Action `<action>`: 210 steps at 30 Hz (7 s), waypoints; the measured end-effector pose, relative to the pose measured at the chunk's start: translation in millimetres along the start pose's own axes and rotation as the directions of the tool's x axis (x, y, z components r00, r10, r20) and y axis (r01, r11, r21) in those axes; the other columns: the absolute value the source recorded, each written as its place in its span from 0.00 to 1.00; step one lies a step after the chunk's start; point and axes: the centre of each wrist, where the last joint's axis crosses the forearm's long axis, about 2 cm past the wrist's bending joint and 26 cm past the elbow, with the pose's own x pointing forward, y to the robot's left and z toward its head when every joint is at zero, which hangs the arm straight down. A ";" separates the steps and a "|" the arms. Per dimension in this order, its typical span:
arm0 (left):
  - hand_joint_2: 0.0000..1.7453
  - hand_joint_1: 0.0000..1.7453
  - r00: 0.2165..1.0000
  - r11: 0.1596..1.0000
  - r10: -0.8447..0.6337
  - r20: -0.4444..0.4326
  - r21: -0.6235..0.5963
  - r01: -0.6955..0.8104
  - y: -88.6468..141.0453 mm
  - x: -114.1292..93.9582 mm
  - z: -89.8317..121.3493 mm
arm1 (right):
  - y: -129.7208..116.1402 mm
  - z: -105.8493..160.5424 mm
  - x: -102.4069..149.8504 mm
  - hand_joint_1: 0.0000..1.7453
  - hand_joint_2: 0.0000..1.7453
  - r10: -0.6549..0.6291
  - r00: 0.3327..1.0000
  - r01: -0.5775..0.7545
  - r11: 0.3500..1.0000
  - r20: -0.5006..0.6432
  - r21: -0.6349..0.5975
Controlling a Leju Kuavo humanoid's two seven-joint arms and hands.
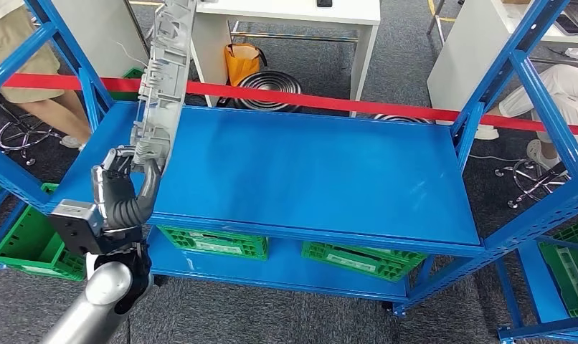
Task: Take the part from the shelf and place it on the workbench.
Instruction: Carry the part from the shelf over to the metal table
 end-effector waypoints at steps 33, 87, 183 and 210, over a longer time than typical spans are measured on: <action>1.00 1.00 0.976 0.975 0.217 0.023 -0.057 -0.216 2.5 13.9 11.3 | -5.4 -0.9 -5.0 0.00 1.00 -0.039 0.998 0.041 0.999 0.048 -0.033; 1.00 1.00 0.964 0.962 0.264 -0.042 -0.056 -0.266 3.2 -1.4 19.8 | -3.7 -0.8 5.8 0.00 1.00 -0.044 0.997 0.047 0.998 0.059 -0.041; 1.00 1.00 0.951 0.948 0.307 -0.036 -0.076 -0.309 -10.3 -8.7 25.4 | -37.0 -5.5 20.8 0.00 1.00 0.007 0.956 0.093 0.942 0.295 -0.323; 1.00 1.00 0.951 0.949 0.305 -0.046 -0.073 -0.308 -10.6 -9.9 27.9 | -33.5 -5.0 20.3 0.00 1.00 0.011 0.955 0.084 0.948 0.296 -0.306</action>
